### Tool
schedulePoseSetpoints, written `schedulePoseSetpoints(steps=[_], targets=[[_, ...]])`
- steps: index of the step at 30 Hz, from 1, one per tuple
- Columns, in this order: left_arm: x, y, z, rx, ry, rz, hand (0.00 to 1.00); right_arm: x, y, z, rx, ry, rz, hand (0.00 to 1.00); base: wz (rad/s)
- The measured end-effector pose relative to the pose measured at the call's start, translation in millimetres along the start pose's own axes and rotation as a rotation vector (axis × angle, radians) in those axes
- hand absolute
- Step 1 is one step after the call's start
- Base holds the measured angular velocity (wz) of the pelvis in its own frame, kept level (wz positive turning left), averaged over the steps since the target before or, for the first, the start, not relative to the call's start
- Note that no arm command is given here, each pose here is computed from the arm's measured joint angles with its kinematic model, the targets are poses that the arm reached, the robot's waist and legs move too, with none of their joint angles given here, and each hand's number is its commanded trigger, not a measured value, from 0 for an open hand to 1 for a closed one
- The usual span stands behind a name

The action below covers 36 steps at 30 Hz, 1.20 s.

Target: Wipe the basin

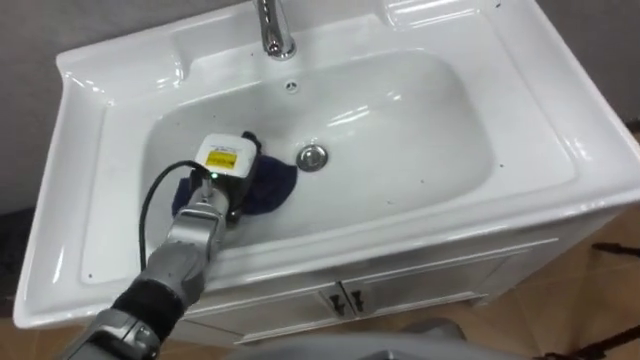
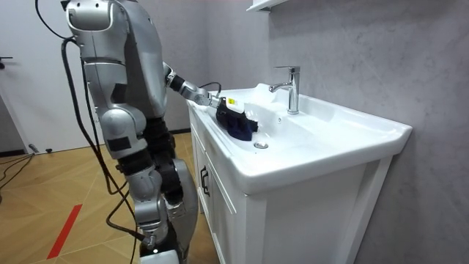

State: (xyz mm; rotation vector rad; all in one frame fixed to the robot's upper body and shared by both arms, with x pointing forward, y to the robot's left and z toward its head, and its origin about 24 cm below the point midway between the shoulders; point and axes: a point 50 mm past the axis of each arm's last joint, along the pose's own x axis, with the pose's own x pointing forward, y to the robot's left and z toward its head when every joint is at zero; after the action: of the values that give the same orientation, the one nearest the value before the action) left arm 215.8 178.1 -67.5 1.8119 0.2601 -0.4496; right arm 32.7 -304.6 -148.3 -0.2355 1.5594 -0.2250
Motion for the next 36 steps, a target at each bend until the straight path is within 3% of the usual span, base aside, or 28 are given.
schedulePoseSetpoints(steps=[5,18,33,36], targets=[[-11.8,-7.0,-4,0.085,0.022,0.047,1.00,-1,-3,6,0.017,-0.043,-0.036,0.00,-0.04],[-20.2,-18.0,-22,0.067,0.100,0.087,1.00,0,-2,-1,0.051,-0.034,-0.105,0.00,-0.08],[-9.0,10.5,-43,-0.360,0.158,0.261,1.00,2,12,2,0.164,-0.098,-0.089,0.00,0.16],[-7.6,28.3,-48,-0.408,0.150,0.341,1.00,2,19,-1,0.175,-0.096,-0.073,0.00,0.23]])
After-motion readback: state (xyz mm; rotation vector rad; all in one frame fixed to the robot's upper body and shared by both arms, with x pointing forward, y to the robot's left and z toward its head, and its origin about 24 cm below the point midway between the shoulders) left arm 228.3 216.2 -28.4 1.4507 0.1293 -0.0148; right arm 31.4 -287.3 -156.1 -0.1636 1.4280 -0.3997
